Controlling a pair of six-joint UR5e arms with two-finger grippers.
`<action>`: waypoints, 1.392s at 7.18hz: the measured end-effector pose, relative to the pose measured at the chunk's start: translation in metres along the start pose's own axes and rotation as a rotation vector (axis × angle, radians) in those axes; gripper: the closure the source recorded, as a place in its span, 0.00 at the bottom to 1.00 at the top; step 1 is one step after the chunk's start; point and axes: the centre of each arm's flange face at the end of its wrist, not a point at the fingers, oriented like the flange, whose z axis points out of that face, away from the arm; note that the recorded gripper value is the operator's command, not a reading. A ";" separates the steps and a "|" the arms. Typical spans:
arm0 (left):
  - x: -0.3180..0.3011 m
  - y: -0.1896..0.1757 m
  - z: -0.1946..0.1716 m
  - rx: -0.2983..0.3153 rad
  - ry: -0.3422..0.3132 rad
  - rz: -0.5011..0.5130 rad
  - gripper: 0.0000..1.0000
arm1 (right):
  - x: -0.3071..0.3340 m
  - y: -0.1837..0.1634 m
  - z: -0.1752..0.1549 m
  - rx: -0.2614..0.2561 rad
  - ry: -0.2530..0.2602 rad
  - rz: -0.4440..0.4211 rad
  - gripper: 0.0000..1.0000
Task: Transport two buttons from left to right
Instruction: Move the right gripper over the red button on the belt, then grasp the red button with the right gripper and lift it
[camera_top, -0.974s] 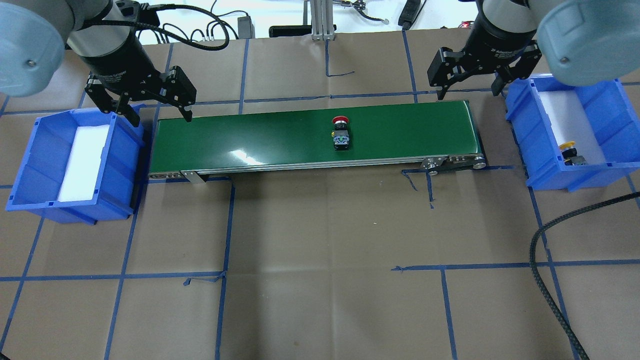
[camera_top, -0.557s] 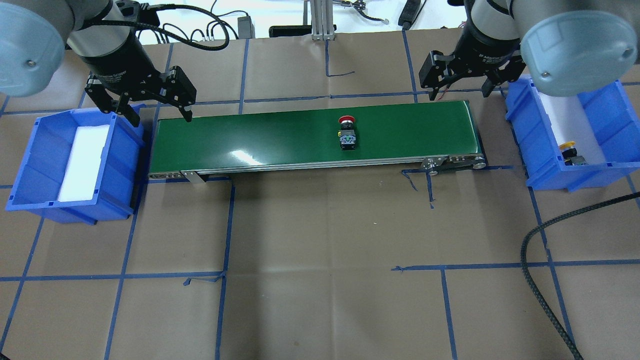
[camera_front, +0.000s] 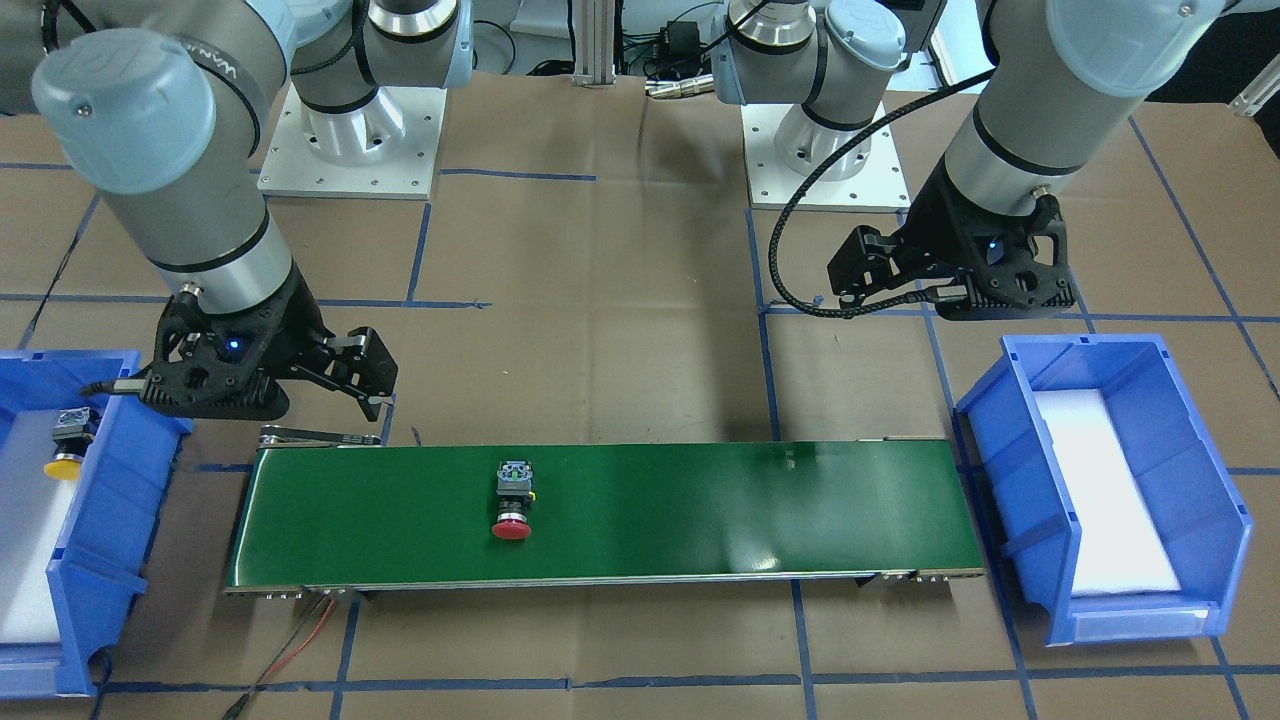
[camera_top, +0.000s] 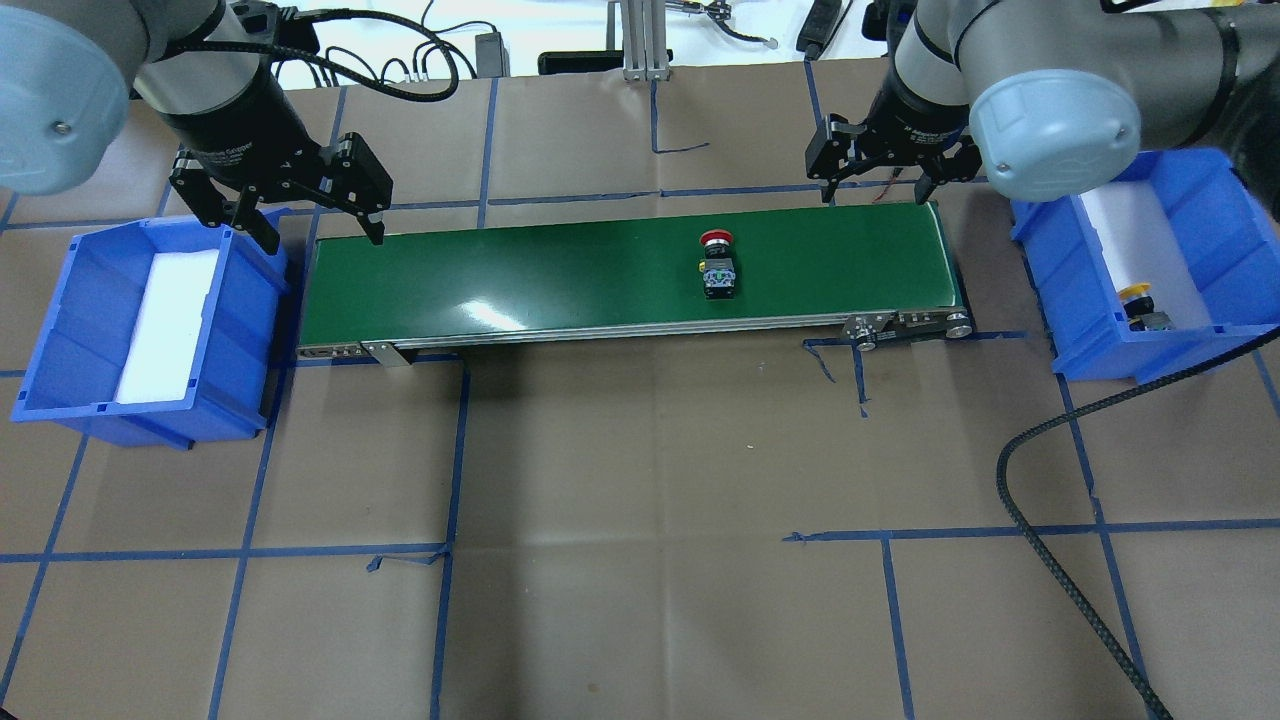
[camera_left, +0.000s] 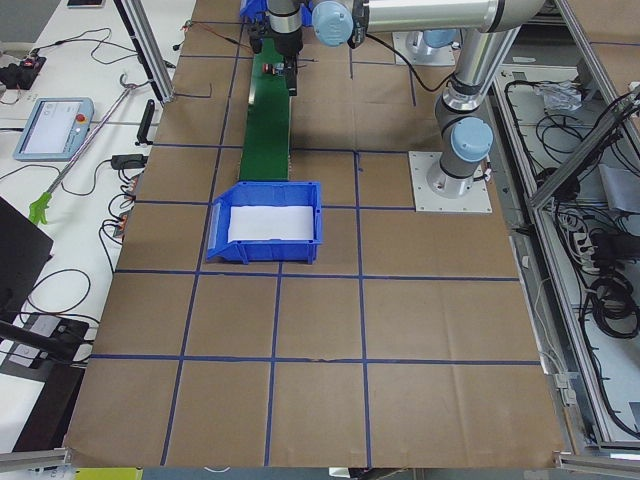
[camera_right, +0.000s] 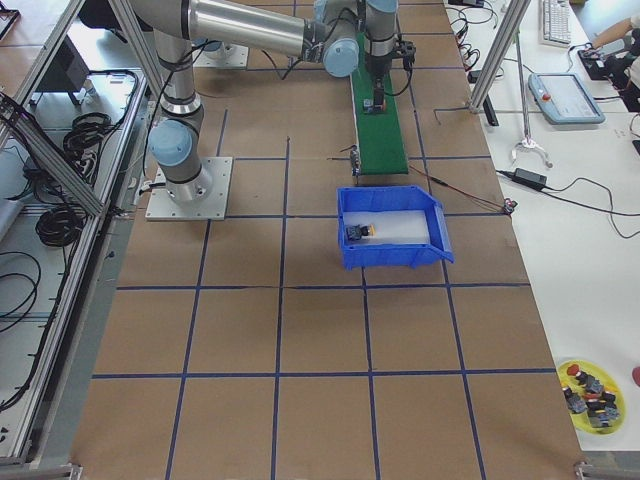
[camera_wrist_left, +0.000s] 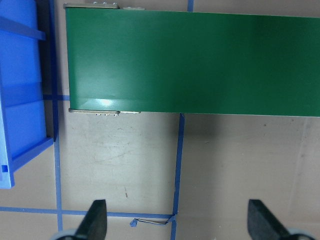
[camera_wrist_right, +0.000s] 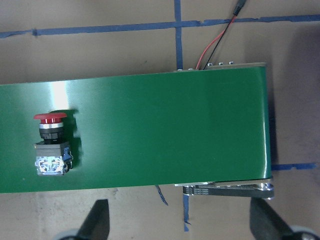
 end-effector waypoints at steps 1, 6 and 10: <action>0.000 0.000 0.000 0.000 0.000 0.000 0.00 | -0.001 -0.009 0.015 0.010 -0.018 0.002 0.01; 0.000 0.002 0.000 0.000 0.000 0.001 0.00 | 0.003 -0.024 0.062 -0.018 -0.012 0.024 0.01; 0.000 0.002 0.001 -0.001 0.000 0.002 0.00 | 0.000 -0.004 0.087 0.009 -0.018 0.021 0.01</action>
